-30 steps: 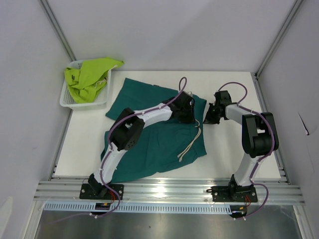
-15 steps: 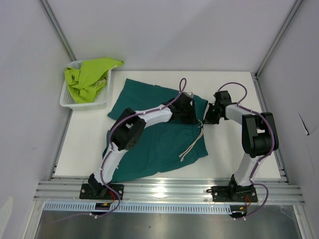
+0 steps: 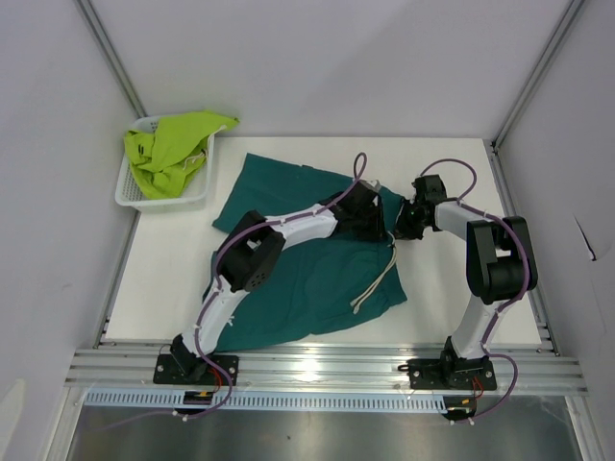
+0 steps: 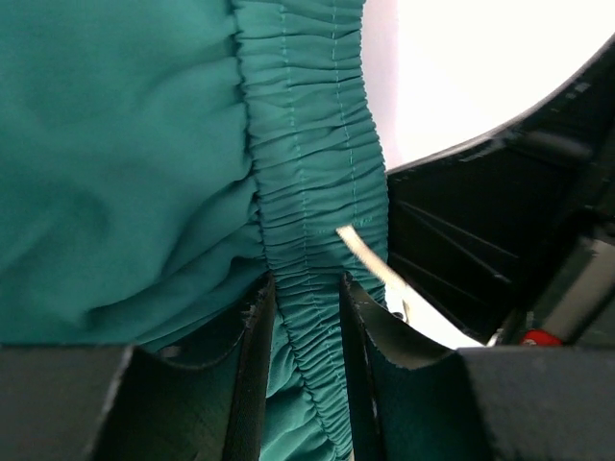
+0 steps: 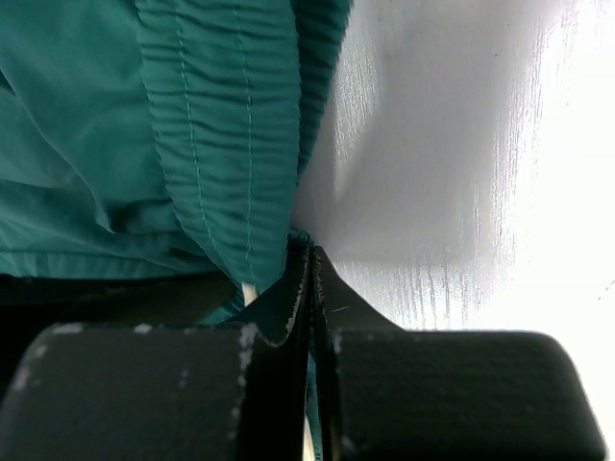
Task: Fold and stack the shorts
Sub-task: Flatten the shorts out
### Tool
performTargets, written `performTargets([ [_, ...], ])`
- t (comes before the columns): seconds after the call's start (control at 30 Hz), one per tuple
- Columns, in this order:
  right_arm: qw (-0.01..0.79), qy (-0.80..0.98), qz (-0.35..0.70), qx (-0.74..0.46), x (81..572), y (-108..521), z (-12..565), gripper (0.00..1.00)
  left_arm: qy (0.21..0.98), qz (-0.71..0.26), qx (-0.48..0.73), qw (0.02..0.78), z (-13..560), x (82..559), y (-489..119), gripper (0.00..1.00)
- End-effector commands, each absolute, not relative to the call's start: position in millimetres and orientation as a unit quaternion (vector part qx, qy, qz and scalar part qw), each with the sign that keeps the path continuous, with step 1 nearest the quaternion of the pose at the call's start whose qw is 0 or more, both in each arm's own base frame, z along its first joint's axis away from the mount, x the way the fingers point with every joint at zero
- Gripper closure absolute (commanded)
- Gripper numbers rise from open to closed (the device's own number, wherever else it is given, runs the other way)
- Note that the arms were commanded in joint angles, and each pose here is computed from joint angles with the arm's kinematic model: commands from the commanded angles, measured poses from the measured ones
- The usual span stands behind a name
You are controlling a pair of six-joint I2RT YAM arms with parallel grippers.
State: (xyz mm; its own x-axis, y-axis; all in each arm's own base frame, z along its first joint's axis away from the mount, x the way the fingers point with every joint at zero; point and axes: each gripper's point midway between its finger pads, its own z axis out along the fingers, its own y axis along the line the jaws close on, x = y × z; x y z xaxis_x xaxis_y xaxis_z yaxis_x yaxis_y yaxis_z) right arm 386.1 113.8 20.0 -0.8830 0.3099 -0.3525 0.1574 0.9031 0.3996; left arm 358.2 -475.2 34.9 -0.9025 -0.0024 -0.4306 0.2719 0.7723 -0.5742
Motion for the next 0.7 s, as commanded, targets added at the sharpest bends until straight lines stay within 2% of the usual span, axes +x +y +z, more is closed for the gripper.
performTargets([
  [0.0,0.199,0.952,0.204,0.113,384.0,125.8,21.1,1.0,0.893,-0.387,0.114,0.201,55.7,334.5,-518.8,0.65],
  [0.17,0.197,0.952,0.204,0.111,384.2,125.5,21.8,0.95,0.9,-0.373,0.113,0.198,51.0,335.0,-515.2,0.64],
  [0.3,0.206,0.95,0.199,0.123,384.8,112.1,27.9,0.73,0.91,-0.349,0.097,0.202,41.6,344.2,-505.5,0.64],
  [0.47,0.232,0.941,0.198,0.146,384.8,89.3,44.0,0.62,0.912,-0.354,0.09,0.189,33.3,344.6,-504.3,0.64],
  [0.67,0.251,0.93,0.204,0.172,385.2,76.0,53.1,0.6,0.912,-0.351,0.092,0.192,32.7,345.7,-503.8,0.64],
])
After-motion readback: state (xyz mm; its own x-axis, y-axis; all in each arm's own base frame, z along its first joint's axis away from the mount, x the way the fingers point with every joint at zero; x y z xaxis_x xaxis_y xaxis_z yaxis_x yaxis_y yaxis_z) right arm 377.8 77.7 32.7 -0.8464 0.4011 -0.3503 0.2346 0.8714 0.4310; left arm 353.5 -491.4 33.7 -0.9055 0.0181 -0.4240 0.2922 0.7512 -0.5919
